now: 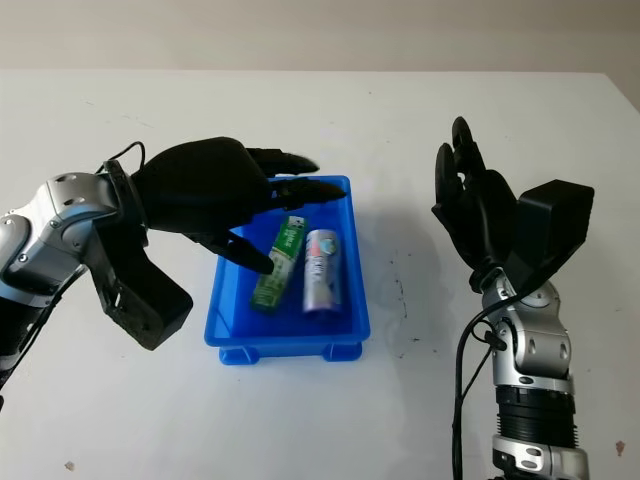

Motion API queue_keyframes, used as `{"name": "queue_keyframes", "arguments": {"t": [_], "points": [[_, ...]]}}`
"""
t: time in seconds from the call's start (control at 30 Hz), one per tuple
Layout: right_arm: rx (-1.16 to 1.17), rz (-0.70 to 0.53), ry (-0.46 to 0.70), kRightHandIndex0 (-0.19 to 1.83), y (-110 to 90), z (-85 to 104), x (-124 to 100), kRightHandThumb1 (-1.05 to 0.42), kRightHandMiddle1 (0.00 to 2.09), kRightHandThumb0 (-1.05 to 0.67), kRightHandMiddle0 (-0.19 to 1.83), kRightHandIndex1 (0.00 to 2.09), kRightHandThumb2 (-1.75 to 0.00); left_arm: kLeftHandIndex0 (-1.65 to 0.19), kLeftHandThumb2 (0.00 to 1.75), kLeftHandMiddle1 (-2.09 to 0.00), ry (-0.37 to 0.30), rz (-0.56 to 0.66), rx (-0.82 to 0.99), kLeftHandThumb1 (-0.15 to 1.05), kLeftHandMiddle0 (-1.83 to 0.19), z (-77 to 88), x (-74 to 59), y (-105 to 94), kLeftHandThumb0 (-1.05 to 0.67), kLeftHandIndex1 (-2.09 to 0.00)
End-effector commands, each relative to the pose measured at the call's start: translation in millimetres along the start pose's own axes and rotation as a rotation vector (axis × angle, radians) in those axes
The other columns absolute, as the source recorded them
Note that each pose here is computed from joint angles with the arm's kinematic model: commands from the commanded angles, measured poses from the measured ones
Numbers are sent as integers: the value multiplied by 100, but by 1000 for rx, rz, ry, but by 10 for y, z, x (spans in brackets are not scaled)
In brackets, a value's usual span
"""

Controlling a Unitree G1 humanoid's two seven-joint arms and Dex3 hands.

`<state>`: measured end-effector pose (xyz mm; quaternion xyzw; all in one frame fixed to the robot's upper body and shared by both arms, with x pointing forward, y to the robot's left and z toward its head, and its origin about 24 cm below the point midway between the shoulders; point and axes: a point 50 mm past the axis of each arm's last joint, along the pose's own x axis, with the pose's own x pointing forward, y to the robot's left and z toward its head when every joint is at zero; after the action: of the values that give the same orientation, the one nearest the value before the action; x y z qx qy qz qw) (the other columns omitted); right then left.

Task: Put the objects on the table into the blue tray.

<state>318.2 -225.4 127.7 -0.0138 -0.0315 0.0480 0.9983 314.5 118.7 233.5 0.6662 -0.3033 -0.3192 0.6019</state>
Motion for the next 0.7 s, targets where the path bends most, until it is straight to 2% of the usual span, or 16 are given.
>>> {"name": "queue_keyframes", "arguments": {"t": [0.0,0.07,0.1,0.17,0.23,0.3,0.4,0.47,0.5,0.6,0.67], "points": [[-6,1,-24,-19,5,37,11,-105,0,-71,-19,0,-70,19,21,0,-11,88,-112,105,19,-37,-57,115,-80,-2],[4,-1,-37,-19,20,56,16,-105,0,-71,-19,0,-70,19,28,0,-25,223,-352,105,19,-143,-132,208,-81,0],[8,0,-43,-19,27,64,19,-105,0,-72,-19,0,-69,19,37,0,-32,281,-453,105,19,-195,-168,232,-82,0],[31,0,-67,-19,50,90,29,-105,0,-73,-19,0,-67,19,48,0,-8,468,-714,105,19,-368,-280,250,-83,0],[45,-3,-84,-19,73,112,42,-105,0,-74,-19,0,-66,19,54,0,36,637,-929,105,19,-504,-383,175,-82,0],[47,-6,-92,-19,95,132,57,-105,0,-75,-19,0,-66,19,61,0,70,756,-1104,105,19,-607,-499,29,-77,0],[47,-5,-103,-19,112,148,73,-105,0,-76,-19,0,-67,19,66,0,103,834,-1241,105,19,-673,-612,-148,-75,0],[47,-6,-111,-19,120,151,82,-105,0,-75,-19,0,-68,19,71,0,170,885,-1293,105,19,-715,-706,-327,-74,0],[48,-9,-111,-19,126,151,89,-105,0,-75,-19,0,-68,19,70,0,221,912,-1323,105,19,-721,-763,-481,-74,0],[41,-19,-109,-19,133,149,102,-105,0,-75,-19,0,-69,19,66,0,328,951,-1403,105,19,-664,-893,-883,-73,0],[35,-19,-110,-19,129,146,106,-105,0,-74,-19,0,-70,19,65,0,375,955,-1435,105,19,-609,-949,-1054,-73,0]]}}
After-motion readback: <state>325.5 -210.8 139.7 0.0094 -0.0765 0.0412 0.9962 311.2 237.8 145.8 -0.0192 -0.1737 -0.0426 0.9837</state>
